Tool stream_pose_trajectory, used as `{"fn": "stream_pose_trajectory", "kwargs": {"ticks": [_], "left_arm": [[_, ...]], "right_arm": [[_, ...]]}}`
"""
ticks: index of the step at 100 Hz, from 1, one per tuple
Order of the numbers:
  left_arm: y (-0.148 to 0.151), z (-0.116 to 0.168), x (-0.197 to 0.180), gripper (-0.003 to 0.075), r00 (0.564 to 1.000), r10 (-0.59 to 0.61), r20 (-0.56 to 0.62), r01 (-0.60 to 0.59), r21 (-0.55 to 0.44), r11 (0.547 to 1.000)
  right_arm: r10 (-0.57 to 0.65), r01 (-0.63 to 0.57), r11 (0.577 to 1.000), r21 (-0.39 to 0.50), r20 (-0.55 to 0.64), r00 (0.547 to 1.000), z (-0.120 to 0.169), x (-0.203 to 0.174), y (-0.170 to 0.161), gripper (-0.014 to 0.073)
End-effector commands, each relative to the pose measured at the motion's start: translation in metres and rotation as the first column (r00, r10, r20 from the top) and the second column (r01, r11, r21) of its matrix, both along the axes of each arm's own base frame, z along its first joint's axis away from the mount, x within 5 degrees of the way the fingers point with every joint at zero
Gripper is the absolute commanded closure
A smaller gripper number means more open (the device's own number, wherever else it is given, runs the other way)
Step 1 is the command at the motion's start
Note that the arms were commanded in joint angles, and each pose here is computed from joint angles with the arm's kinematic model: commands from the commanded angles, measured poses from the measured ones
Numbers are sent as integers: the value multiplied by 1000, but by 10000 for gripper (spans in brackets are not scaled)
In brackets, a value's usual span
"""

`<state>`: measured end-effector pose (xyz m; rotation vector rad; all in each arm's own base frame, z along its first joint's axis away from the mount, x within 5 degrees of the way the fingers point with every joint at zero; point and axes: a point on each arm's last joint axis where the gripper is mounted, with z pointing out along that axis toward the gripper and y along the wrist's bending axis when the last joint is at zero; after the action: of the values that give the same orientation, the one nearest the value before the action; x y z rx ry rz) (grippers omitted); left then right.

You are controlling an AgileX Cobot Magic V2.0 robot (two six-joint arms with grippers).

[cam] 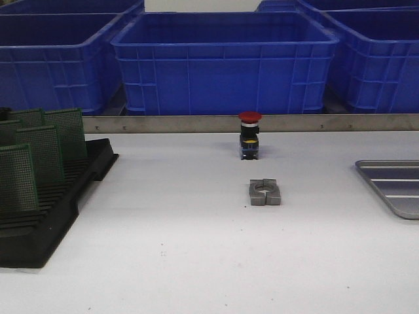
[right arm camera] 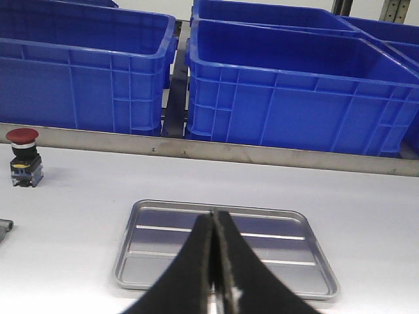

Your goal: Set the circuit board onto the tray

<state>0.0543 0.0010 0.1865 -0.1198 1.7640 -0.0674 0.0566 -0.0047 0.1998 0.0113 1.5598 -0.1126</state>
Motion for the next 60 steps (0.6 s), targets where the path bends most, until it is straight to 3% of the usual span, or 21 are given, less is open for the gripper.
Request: {"fn": "stream_pose_trajectory", "kwargs": {"ticks": [1,29,60], "left_arm": [[0,1,0,741,997,1,79,-1,-6,1000],[0,2,0,741,996,2,93,-1,-6,1000],[1,23,0,741,950,5,312,-7,5,1000]], "right_arm": [[7,-5,1000,-20,92,996,7,-2,1,655],[7,-5,1000,-20,92,996,7,-2,1,655],[7,-5,1000,-20,92,996,7,-2,1,655]]}}
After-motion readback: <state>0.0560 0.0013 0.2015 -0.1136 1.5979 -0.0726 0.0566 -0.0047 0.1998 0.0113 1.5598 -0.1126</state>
